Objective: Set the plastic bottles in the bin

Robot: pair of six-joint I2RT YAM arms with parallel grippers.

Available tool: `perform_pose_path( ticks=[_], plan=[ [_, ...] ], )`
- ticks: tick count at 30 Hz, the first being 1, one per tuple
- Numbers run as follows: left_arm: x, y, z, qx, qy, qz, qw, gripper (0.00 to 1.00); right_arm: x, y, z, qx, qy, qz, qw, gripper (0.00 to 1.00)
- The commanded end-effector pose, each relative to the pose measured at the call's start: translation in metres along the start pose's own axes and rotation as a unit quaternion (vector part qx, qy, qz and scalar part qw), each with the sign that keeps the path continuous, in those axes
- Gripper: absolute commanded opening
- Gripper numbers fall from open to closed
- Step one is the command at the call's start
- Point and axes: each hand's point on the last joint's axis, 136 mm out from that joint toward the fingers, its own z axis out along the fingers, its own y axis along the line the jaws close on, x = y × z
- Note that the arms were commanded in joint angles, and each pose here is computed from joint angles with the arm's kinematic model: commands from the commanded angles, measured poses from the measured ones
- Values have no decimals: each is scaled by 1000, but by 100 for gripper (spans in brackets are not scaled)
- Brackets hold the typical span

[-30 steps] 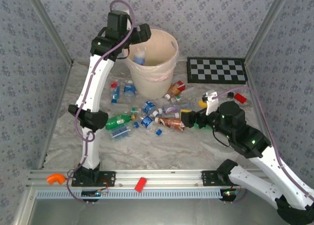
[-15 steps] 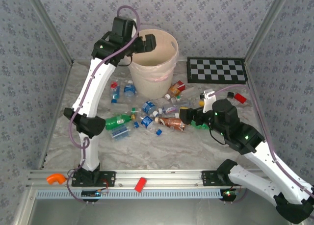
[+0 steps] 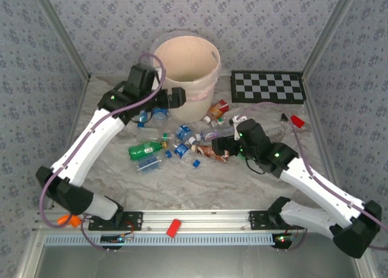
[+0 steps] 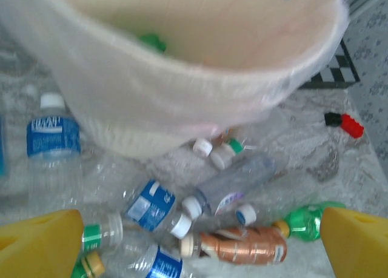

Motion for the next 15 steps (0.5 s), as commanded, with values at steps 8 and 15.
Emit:
perform_pose_path(
  ticks=[8, 15],
  plan=[
    [79, 65, -20, -40, 29, -50, 998, 100, 21, 67, 76, -65, 90, -26, 993, 81],
    [121, 109, -31, -87, 41, -96, 991, 100, 40, 97, 121, -75, 139, -47, 986, 76]
  ],
)
